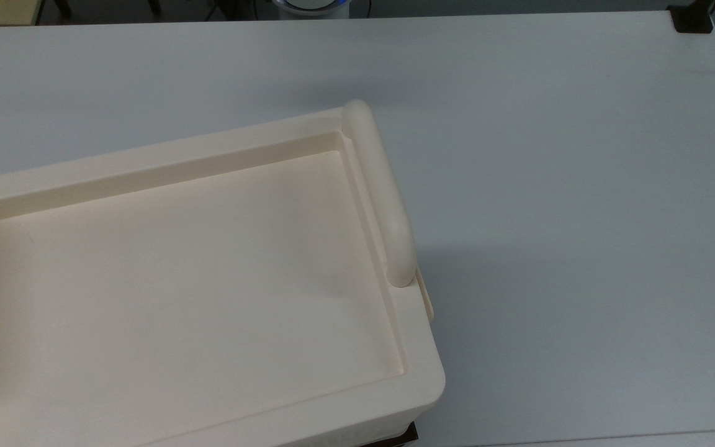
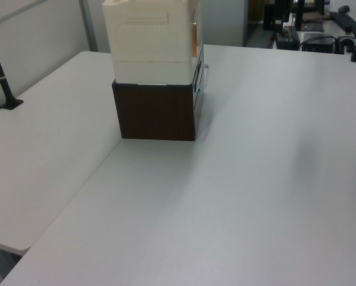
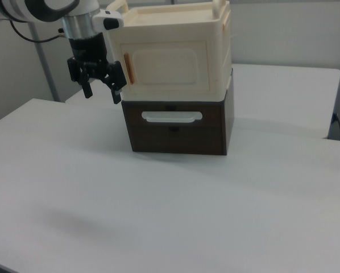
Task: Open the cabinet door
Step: 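Move the gripper down toward the cream cabinet door's handle edge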
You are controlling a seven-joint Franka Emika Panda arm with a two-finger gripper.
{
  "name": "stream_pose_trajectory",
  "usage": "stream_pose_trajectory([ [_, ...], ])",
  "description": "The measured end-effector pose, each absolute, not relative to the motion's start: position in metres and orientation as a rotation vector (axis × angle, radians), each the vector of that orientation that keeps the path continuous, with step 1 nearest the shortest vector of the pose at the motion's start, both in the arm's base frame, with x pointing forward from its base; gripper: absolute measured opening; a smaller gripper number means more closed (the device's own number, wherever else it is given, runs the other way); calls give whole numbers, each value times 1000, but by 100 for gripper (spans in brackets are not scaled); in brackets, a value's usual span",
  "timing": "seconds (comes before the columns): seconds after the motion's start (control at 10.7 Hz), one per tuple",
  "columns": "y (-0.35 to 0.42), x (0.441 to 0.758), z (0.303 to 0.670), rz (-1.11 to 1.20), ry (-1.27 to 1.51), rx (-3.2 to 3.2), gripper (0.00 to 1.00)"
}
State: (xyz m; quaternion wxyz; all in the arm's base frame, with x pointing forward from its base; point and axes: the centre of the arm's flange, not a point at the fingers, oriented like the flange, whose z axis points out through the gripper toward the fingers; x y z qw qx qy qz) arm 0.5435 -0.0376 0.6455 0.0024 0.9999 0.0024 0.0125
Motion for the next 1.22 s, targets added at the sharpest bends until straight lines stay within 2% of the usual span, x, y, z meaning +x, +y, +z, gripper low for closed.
stream_pose_trajectory([
  [1.22,-31,547,642,39,14,3180,100],
])
